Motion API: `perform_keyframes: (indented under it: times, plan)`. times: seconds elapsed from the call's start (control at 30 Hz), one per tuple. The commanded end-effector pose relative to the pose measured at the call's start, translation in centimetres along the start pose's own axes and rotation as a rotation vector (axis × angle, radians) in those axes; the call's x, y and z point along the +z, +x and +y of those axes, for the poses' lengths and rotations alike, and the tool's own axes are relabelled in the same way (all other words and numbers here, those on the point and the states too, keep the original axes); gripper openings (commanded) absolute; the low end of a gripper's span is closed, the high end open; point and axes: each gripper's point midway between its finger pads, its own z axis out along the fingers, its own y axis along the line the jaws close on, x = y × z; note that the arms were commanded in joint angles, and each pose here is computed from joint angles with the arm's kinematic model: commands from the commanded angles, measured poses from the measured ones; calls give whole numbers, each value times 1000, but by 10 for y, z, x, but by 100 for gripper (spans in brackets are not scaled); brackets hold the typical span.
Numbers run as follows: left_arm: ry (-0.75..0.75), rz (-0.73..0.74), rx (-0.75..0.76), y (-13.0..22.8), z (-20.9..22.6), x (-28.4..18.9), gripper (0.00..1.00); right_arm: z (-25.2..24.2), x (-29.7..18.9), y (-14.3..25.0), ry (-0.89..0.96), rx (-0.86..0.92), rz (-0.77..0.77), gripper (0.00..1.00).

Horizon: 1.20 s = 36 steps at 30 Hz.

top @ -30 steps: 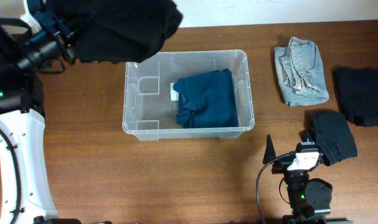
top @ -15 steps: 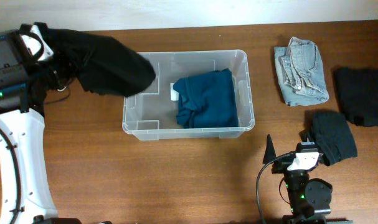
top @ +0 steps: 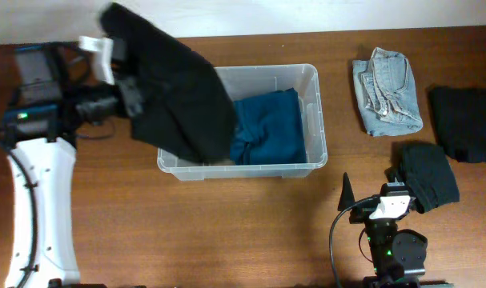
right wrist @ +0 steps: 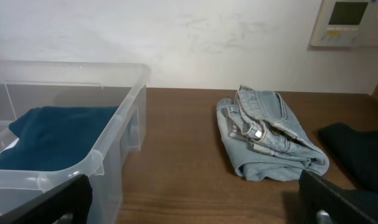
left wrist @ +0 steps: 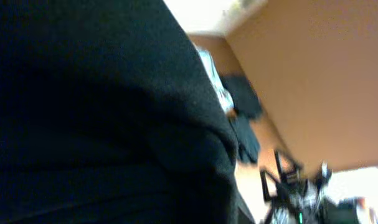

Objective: Pack container
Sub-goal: 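Lower the black garment into the box's left half with the left gripper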

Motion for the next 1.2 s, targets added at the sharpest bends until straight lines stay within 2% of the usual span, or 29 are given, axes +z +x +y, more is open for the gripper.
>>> perform_keyframes:
  times: [0.0, 0.2, 0.5, 0.8, 1.03, 1.17]
  plan:
    - [37, 46, 256, 9, -26, 9, 1, 2, 0, 2, -8, 0, 2, 98]
    - [-125, 197, 302, 39, -11, 30, 1, 2, 0, 2, -8, 0, 2, 98]
    - [-394, 242, 401, 35, 19, 34, 0, 2, 0, 2, -8, 0, 2, 98]
    - [-340, 232, 466, 30, 10, 75, 1, 2, 0, 2, -8, 0, 2, 98]
    - [-297, 338, 396, 58, 26, 118, 1, 2, 0, 2, -8, 0, 2, 98]
    - [-208, 380, 343, 73, 24, 132, 1, 2, 0, 2, -8, 0, 2, 98]
